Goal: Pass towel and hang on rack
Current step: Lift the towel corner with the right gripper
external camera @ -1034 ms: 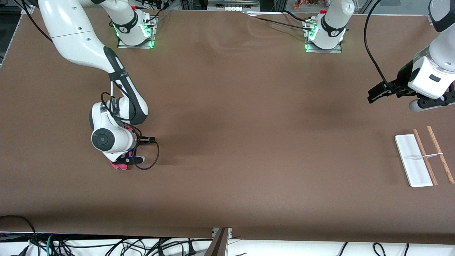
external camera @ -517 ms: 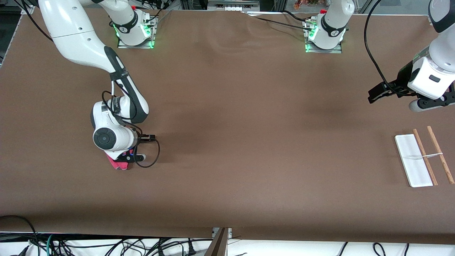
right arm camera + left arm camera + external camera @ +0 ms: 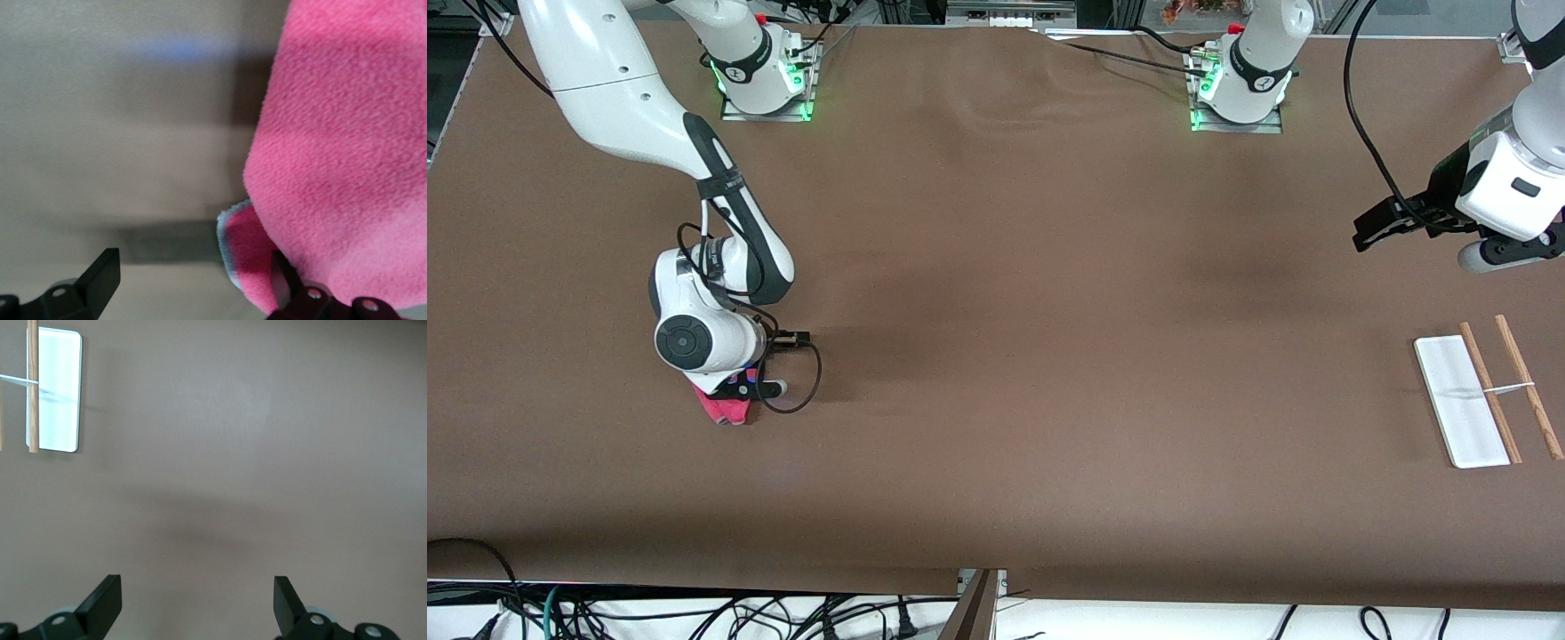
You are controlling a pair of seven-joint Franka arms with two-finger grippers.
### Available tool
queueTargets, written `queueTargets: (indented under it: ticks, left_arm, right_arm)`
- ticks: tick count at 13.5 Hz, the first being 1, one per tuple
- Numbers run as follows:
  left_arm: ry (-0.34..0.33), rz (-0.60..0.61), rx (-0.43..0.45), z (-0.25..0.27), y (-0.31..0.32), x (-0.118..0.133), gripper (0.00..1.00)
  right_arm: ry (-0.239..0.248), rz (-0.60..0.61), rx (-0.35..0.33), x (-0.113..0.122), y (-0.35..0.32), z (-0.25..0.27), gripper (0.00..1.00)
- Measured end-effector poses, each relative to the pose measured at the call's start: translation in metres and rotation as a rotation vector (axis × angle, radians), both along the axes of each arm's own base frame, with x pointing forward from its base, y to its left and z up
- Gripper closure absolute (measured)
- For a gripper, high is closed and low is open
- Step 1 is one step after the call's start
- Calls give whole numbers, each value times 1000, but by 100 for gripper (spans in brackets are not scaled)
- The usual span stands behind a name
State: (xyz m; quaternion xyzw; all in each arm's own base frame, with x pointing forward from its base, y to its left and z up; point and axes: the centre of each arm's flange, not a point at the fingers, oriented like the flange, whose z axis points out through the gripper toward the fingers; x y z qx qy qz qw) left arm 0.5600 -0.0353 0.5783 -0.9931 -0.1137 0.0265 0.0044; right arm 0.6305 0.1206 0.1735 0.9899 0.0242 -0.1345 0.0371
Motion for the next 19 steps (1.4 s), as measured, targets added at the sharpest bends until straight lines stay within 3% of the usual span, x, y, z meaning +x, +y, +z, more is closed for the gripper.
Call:
queueTargets:
  ticks: [3,4,5,8,11,16,17,19]
  left_arm:
    - [35,-14,1,-6,-2,-2,0]
    - [39,-18,1,-6,-2,-1,0]
    - [41,-23,1,-7,-2,0,0]
    - [49,-26,0,-10,-2,2,0]
    - [54,-27,0,-11,-1,2,0]
    - [57,-27,0,-12,-1,2,0]
    - [58,-27,0,-12,-1,2,0]
    - [58,-27,1,-12,-1,2,0]
  right_arm:
    - [-10,-1,2,1,-2,0,0]
    - [-12,-2,3,1,-3,-1,7]
    - [-13,-2,3,1,-3,-1,7]
    - [-12,-4,4,0,-4,-3,33]
    - [-12,1,7,0,-5,-2,37]
    - [-15,13,8,2,-15,1,93]
    - [-14,11,5,3,-19,1,98]
    - [-14,10,4,3,-23,1,99]
